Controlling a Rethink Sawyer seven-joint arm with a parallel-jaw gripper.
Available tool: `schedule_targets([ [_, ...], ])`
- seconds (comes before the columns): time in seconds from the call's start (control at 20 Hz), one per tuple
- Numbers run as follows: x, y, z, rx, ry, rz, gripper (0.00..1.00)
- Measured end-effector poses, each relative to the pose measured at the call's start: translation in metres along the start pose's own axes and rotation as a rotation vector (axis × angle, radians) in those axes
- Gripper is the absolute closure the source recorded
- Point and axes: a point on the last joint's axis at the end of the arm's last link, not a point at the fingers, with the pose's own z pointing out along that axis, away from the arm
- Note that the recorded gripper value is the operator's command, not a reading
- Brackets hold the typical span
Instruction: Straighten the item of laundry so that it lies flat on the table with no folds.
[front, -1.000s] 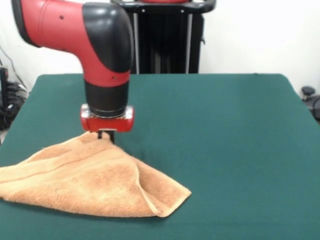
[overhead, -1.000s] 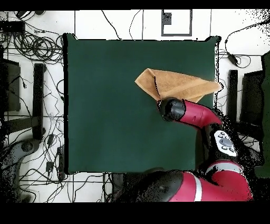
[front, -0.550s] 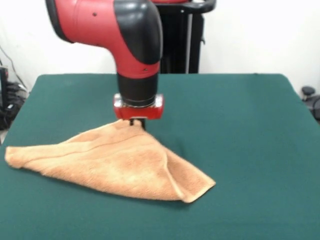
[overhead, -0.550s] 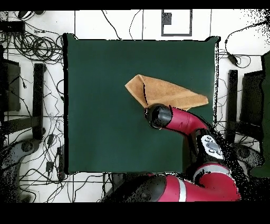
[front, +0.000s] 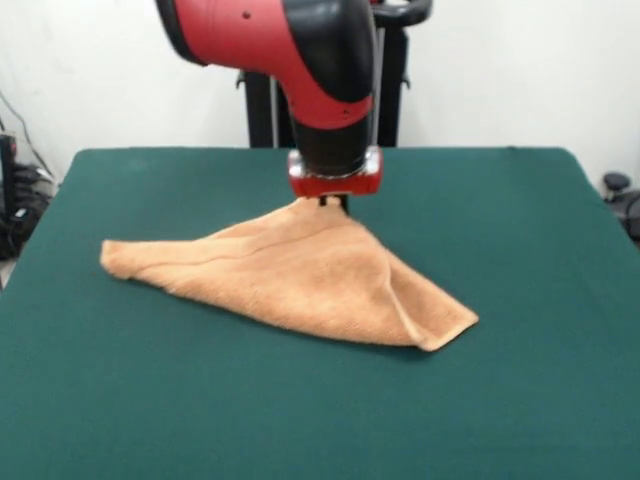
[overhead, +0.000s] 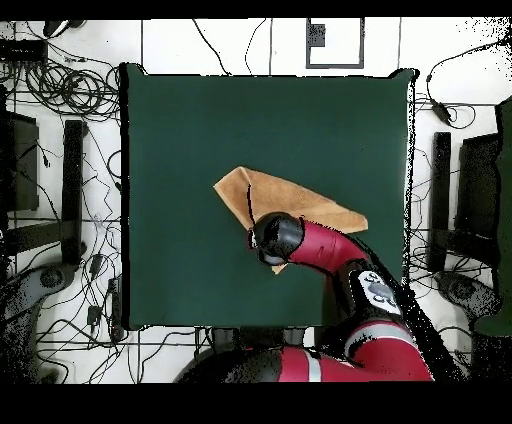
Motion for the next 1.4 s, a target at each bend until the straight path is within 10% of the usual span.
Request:
schedule_targets([
  [0.6, 0.046, 0.038, -0.009, -0.044, 0.124, -0.005, 1.0],
  [0.65, 0.049, 0.038, -0.008, -0.045, 0.129, -0.004, 0.0],
  [1.4, 0.056, 0.034, -0.005, -0.046, 0.145, 0.006, 0.0],
])
